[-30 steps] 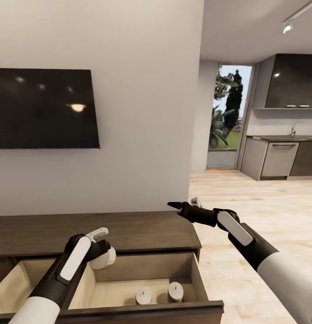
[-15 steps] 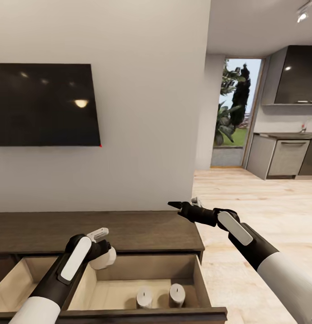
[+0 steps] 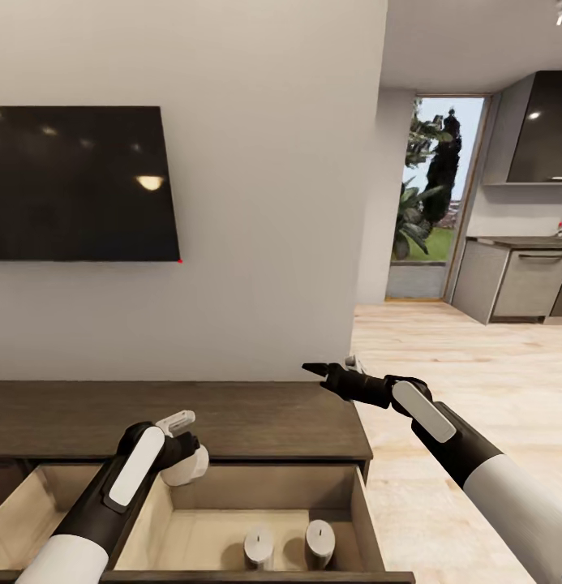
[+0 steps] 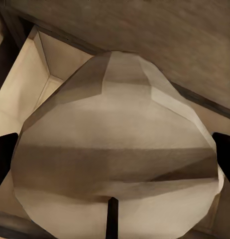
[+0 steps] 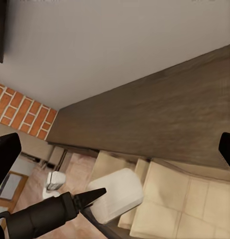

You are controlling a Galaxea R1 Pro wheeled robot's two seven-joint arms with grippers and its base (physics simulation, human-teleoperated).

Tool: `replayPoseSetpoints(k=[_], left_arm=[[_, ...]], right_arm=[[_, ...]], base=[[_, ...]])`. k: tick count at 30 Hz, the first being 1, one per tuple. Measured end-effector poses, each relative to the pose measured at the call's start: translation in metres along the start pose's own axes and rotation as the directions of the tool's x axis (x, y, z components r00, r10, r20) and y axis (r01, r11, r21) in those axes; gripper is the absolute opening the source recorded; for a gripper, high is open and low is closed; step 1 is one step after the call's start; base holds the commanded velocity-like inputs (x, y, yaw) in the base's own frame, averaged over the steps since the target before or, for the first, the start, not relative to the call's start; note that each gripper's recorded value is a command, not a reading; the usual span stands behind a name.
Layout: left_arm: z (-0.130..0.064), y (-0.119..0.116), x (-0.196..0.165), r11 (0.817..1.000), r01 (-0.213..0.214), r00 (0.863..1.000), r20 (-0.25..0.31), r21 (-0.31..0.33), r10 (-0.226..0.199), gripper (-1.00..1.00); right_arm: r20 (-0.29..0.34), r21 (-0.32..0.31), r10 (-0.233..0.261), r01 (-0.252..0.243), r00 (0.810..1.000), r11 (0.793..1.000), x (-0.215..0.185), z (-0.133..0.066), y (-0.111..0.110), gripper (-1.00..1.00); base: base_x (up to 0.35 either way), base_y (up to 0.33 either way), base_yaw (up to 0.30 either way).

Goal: Place each of the two pumpkins and all three candles from the living room inside a cabinet in the living room (use any cabinet), then make sure every cabinet is closed, and position the cauldron so it is next to a table in the living room.

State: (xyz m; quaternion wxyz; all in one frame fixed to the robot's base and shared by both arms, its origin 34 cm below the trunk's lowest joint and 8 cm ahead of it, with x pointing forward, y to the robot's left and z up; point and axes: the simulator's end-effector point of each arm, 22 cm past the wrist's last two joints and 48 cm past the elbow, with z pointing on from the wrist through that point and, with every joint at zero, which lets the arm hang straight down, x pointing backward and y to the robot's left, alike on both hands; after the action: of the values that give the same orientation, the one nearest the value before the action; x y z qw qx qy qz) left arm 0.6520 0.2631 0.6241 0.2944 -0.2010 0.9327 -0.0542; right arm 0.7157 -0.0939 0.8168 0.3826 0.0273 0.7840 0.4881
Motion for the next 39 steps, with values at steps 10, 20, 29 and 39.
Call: replayPoseSetpoints(k=[10, 20, 29, 39], left_arm=[[-0.003, -0.001, -0.002, 1.000, 0.000, 1.000, 0.007, 0.003, 0.000, -1.00], [-0.004, -0.001, -0.003, 1.000, 0.000, 1.000, 0.010, 0.003, 0.000, -1.00], [0.005, 0.003, 0.006, 1.000, 0.000, 1.000, 0.011, 0.004, 0.000, -1.00], [0.020, 0.009, 0.021, 1.000, 0.000, 1.000, 0.011, 0.005, 0.000, -1.00]], right_arm=[[0.006, -0.007, -0.006, 0.006, 1.000, 1.000, -0.002, -0.002, 0.005, 1.00], [0.008, -0.009, -0.008, 0.008, 1.000, 1.000, -0.003, -0.002, 0.006, 1.00], [0.009, -0.010, -0.010, 0.010, 1.000, 1.000, 0.007, -0.001, -0.003, 1.00], [0.011, -0.014, -0.012, 0.012, 1.000, 1.000, 0.022, 0.001, -0.017, 1.00]], base=[[0.010, -0.002, -0.119], [0.012, 0.000, -0.040], [0.000, 0.000, -0.026], [0.000, 0.000, 0.000]])
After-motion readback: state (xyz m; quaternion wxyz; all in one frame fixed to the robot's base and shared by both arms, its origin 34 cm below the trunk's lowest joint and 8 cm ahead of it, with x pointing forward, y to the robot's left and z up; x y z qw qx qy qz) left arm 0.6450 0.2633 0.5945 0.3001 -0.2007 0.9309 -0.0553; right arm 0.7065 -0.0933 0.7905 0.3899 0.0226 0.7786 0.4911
